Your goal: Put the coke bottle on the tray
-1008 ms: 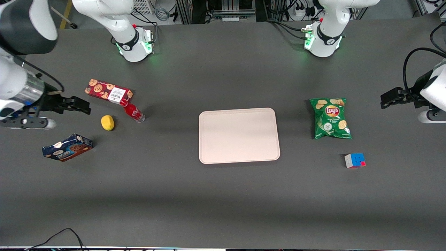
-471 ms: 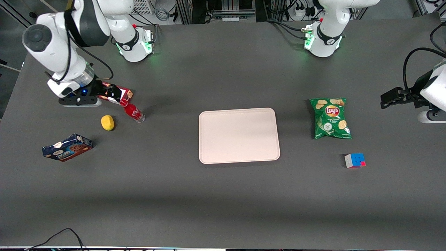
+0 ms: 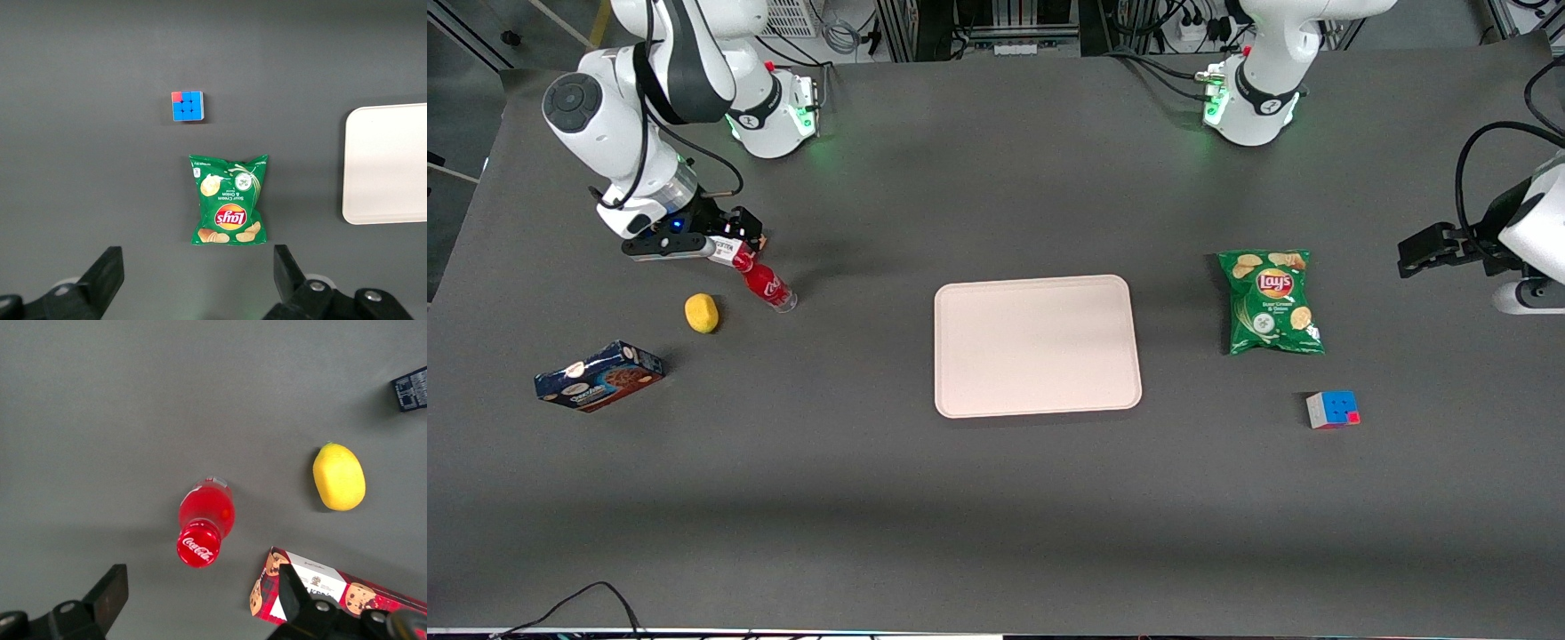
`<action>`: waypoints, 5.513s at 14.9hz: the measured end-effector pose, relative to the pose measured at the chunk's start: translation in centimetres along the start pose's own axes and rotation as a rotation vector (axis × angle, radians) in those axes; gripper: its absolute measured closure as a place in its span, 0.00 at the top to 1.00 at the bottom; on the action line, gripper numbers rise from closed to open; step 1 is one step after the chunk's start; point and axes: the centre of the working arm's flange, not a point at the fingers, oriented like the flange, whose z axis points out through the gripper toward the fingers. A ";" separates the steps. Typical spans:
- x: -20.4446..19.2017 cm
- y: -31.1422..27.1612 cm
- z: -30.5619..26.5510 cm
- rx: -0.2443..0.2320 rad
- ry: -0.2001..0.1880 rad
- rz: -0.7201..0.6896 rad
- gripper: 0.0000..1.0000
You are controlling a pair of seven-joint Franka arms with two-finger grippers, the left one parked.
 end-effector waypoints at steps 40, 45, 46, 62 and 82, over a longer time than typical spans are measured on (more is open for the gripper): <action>5.9 -9.3 -12.4 0.007 -0.010 -0.047 0.32; 8.5 -18.4 -20.6 0.031 -0.033 0.019 0.32; 9.1 -20.6 -20.9 0.030 -0.029 0.036 0.32; 12.9 -39.8 -0.9 -0.021 -0.059 0.078 0.32; 14.6 -38.1 5.3 -0.036 -0.078 0.139 0.44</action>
